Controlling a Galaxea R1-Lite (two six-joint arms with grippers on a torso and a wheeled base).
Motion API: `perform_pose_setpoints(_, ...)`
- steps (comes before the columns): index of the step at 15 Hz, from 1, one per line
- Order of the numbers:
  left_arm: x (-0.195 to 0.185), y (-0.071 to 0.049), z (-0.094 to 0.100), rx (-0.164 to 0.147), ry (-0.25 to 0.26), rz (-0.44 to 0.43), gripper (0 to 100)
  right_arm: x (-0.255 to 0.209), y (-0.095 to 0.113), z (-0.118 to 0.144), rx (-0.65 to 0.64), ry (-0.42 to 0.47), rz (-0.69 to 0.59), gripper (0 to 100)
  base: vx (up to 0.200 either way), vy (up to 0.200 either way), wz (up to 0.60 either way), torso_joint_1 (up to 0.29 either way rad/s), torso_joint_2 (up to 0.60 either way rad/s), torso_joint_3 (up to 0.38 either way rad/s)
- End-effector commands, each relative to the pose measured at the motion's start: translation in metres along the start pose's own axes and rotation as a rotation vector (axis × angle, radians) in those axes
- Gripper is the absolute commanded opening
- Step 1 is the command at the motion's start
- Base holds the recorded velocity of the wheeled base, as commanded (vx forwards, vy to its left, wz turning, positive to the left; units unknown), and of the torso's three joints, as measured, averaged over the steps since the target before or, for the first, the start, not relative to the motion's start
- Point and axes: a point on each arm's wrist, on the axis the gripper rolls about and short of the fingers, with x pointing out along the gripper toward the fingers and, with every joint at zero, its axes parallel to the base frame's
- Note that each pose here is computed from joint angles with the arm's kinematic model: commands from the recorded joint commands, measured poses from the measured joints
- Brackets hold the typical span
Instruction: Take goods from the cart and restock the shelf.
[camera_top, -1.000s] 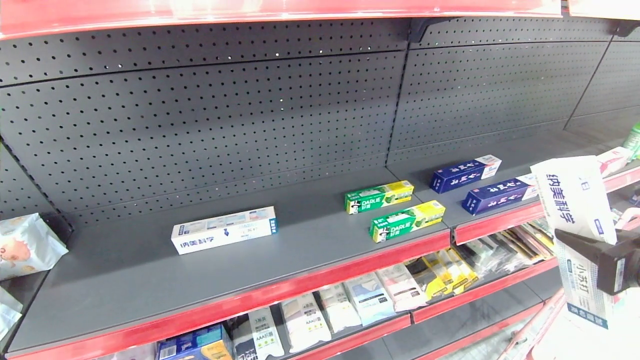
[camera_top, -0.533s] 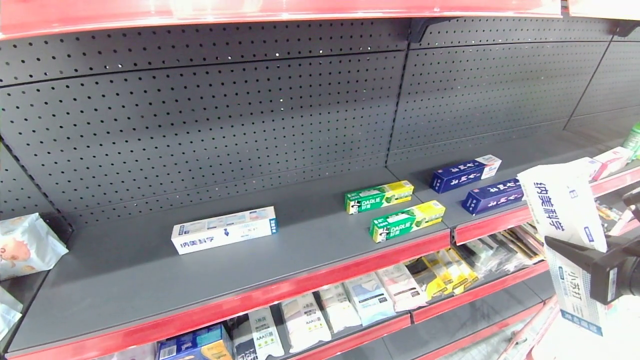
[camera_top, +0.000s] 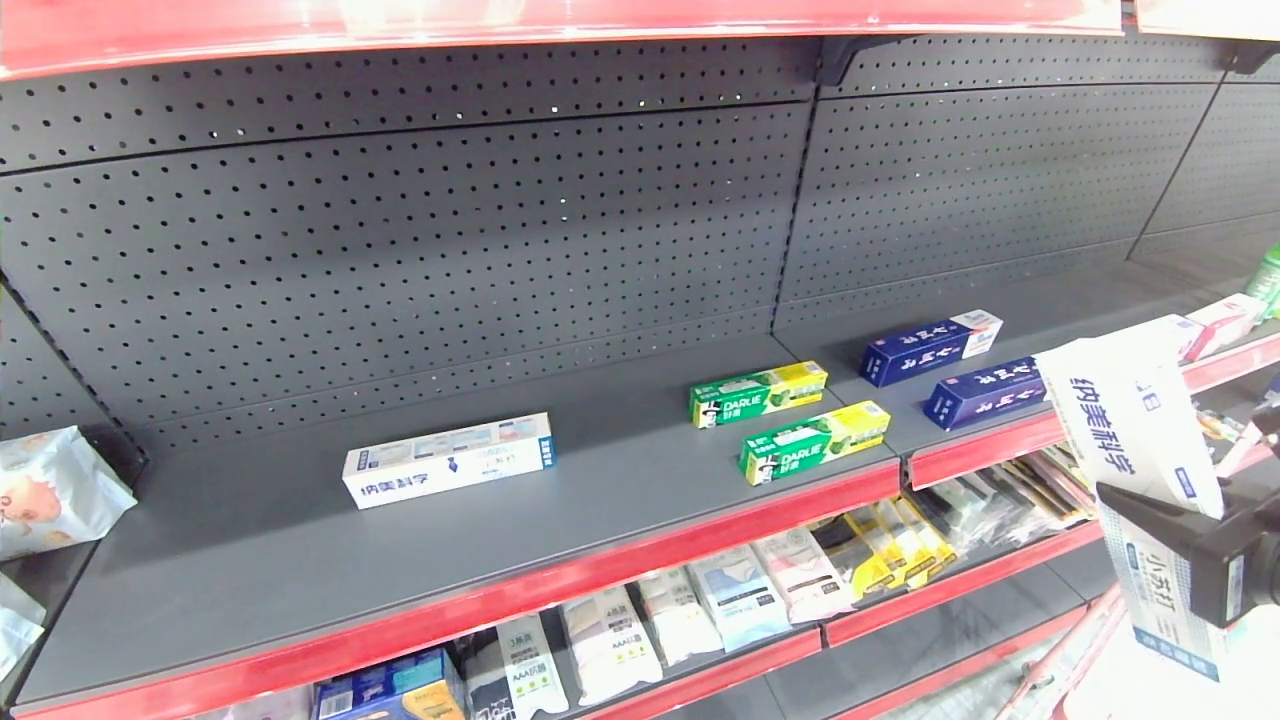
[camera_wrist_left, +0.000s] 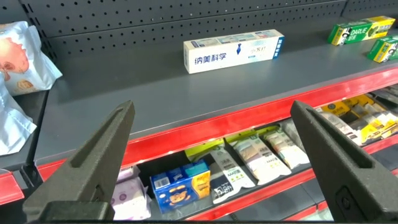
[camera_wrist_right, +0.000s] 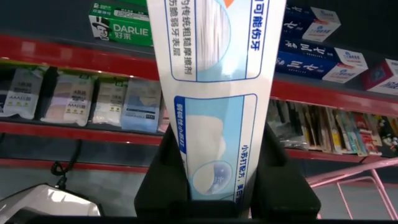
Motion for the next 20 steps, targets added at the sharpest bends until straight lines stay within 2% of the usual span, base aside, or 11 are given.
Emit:
perform_pose_setpoints(1, 0.0, 0.0, 0.0, -0.001, 0.0, -0.001, 100, -0.001, -0.001, 0.0, -0.001, 0.005, -0.026, 0, 0.0, 0.0, 0.0, 0.0, 0.0, 0.0)
perform_pose_setpoints(4, 0.0, 0.0, 0.0, -0.001, 0.002, 0.0, 100, -0.001, -0.001, -0.001, -0.002, 0.012, -0.039, 0, 0.0, 0.0, 0.6, 0.002, 0.0, 0.002)
perform_pose_setpoints(9, 0.0, 0.0, 0.0, 0.0, 0.0, -0.001, 100, -0.005, -0.001, 0.0, -0.003, -0.002, -0.05, 0, 0.0, 0.0, 0.0, 0.0, 0.0, 0.0)
perform_pose_setpoints(14, 0.0, 0.0, 0.0, 0.007, -0.002, -0.001, 100, -0.022, 0.005, -0.015, 0.02, -0.006, -0.077, 0, 0.0, 0.0, 0.0, 0.0, 0.0, 0.0)
perform_pose_setpoints(15, 0.0, 0.0, 0.0, 0.028, 0.0, -0.005, 100, -0.024, 0.004, -0.017, 0.044, -0.01, -0.088, 0, 0.0, 0.0, 0.0, 0.0, 0.0, 0.0)
perform_pose_setpoints(16, -0.001, 0.0, 0.004, 0.064, -0.011, -0.013, 100, -0.027, 0.004, -0.016, 0.076, -0.023, -0.095, 0, 0.0, 0.0, 0.0, 0.0, 0.0, 0.0)
perform_pose_setpoints(17, -0.001, 0.0, 0.037, 0.06, -0.024, -0.025, 100, -0.028, 0.003, -0.013, 0.089, -0.032, -0.108, 0, 0.0, 0.0, 0.0, 0.0, 0.0, 0.0)
perform_pose_setpoints(18, 0.017, 0.001, 0.084, -0.001, 0.035, -0.013, 100, -0.025, -0.003, -0.008, 0.096, -0.034, -0.133, 0, 0.0, 0.0, 0.0, 0.0, 0.0, 0.0)
perform_pose_setpoints(19, 0.034, 0.002, 0.114, -0.063, 0.058, 0.006, 100, -0.021, -0.009, -0.003, 0.101, -0.028, -0.153, 0, 0.0, 0.0, 0.0, 0.0, 0.0, 0.0)
perform_pose_setpoints(20, 0.053, 0.003, 0.13, -0.058, 0.103, 0.035, 100, -0.018, -0.014, 0.002, 0.1, -0.034, -0.168, 0, 0.0, 0.0, 0.0, 0.0, 0.0, 0.0)
